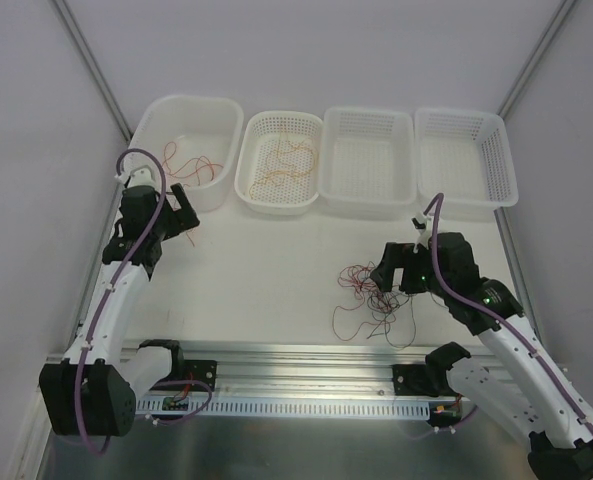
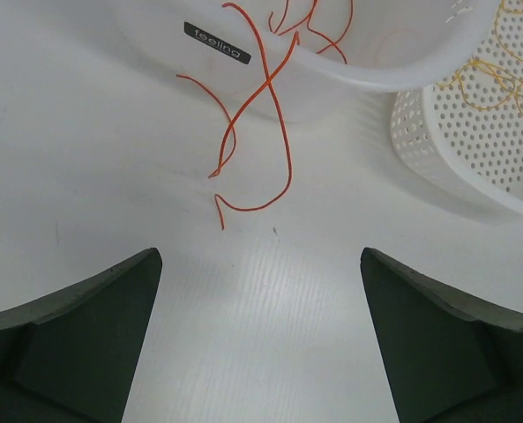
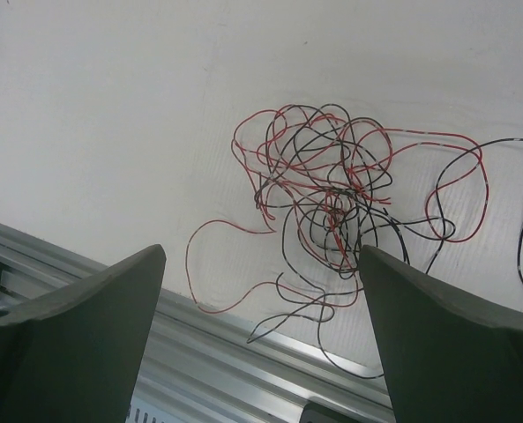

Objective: Untangle the cables

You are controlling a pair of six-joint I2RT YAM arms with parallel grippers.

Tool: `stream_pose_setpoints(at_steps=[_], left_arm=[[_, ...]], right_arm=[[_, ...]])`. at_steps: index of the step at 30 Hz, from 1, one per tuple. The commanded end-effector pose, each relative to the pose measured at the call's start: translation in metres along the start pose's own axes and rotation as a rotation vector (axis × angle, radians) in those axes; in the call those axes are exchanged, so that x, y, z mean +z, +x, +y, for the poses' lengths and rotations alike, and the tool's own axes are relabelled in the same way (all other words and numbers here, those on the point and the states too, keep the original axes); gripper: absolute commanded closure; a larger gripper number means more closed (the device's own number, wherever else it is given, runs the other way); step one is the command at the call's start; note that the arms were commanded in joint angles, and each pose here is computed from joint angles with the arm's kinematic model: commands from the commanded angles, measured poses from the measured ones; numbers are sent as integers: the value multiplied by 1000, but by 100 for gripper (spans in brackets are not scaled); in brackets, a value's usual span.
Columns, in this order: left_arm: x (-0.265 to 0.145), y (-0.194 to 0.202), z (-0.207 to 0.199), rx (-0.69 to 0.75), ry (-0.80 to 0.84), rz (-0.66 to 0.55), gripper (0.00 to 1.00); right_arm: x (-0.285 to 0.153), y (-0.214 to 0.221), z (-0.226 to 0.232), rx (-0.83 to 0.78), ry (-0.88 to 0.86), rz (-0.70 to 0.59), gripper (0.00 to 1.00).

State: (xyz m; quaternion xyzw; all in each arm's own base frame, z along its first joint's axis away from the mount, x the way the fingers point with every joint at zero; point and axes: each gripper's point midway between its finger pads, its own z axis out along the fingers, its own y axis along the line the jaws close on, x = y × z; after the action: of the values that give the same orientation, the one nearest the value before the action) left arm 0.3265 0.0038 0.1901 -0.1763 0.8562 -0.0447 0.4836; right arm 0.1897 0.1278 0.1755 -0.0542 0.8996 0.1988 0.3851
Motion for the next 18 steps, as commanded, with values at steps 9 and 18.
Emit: stream_pose_setpoints(at_steps=[9,18], left_arm=[[34,4,5,-63,41,-196,1],[63,5,2,-61,57,-226,1]], right_arm=[[1,-4,6,1,-25,-12,3],[-6,-7,7,8,-24,-15,3]])
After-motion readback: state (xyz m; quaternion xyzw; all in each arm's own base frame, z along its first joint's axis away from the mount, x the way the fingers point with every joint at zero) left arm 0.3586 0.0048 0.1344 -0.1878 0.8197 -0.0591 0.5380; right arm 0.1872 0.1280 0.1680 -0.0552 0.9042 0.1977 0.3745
